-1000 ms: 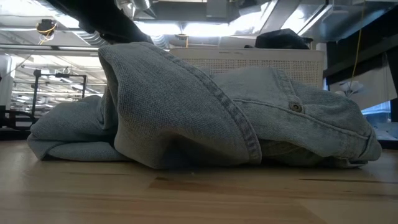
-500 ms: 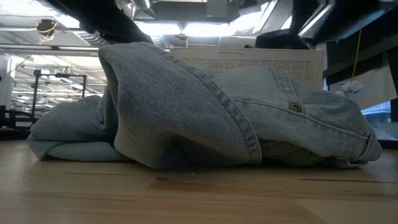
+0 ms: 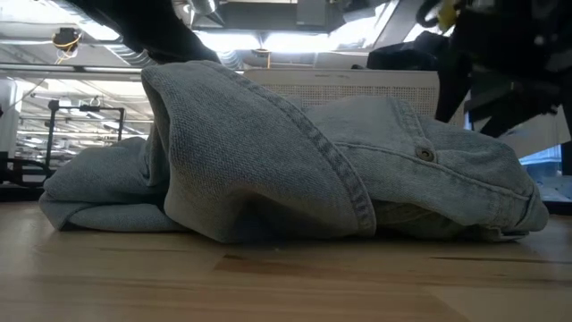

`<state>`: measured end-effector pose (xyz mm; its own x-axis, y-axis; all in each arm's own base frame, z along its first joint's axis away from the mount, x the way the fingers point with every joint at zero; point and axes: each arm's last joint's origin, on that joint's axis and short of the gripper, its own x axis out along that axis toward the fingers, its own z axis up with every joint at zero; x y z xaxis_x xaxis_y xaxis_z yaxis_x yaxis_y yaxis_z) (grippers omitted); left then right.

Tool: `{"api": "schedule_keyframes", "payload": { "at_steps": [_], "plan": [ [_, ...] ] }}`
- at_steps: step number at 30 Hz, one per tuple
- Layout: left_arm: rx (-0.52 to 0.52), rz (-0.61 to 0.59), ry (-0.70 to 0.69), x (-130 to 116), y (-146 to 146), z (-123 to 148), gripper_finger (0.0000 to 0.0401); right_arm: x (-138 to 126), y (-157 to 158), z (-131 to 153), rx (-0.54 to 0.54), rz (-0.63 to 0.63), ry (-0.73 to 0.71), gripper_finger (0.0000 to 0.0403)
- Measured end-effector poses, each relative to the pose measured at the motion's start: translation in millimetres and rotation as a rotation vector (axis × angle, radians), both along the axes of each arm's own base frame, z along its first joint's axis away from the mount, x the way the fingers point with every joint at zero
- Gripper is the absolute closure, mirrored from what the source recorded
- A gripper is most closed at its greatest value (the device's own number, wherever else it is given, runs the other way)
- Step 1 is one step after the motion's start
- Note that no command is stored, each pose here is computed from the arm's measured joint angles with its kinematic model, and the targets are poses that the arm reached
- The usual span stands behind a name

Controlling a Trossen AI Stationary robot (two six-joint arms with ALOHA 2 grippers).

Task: Sort clothes
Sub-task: Put the gray underwear into the white laundry bin

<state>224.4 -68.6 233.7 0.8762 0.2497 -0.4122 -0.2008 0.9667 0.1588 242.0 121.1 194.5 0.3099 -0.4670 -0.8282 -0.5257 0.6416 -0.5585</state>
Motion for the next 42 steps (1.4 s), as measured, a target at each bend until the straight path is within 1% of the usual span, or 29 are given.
{"api": "schedule_keyframes", "payload": {
  "at_steps": [5,11,15,17,19,24,25,27,29,31,33,35,38,40,42],
  "plan": [
    [0.000,0.000,0.000,0,0,0,0.0246,-2,-4,-16,-0.090,0.085,-0.016,0.0182],
    [0.000,0.000,0.000,0,0,0,0.0246,-2,-8,-23,-0.235,0.144,-0.057,0.0182],
    [0.007,-0.003,0.002,0,0,0,0.0246,0,-13,-24,-0.244,0.137,-0.045,0.0189],
    [0.008,-0.003,0.002,0,0,0,0.0246,2,-14,-24,-0.232,0.129,-0.053,0.0210],
    [0.008,-0.003,0.001,0,0,0,0.0246,3,-14,-24,-0.216,0.129,-0.052,0.0245],
    [0.013,-0.006,0.001,0,0,0,0.0246,5,-14,-23,-0.205,0.158,-0.029,0.0364],
    [0.018,-0.009,0.002,0,0,0,0.0246,6,-14,-21,-0.208,0.161,-0.025,0.0382],
    [0.020,-0.009,0.002,0,0,0,0.0246,9,-12,-12,-0.214,0.163,-0.026,0.0389],
    [0.018,-0.009,0.002,0,0,0,0.0246,13,-10,-1,-0.218,0.162,-0.029,0.0375],
    [0.018,-0.008,0.002,0,0,0,0.0246,17,-8,15,-0.250,0.158,-0.045,0.0363],
    [0.017,-0.008,0.001,0,0,0,0.0246,22,-6,32,-0.271,0.158,-0.062,0.0360],
    [0.017,-0.008,0.002,0,0,0,0.0246,26,-5,50,-0.286,0.163,-0.073,0.0366],
    [0.016,-0.007,0.001,0,0,0,0.0246,32,-2,81,-0.304,0.178,-0.104,0.0385],
    [0.015,-0.007,0.001,0,0,0,0.0246,35,-1,101,-0.318,0.184,-0.133,0.0394],
    [0.015,-0.007,0.001,0,0,0,0.0246,38,-1,122,-0.337,0.166,-0.189,0.0395]
  ]
}}
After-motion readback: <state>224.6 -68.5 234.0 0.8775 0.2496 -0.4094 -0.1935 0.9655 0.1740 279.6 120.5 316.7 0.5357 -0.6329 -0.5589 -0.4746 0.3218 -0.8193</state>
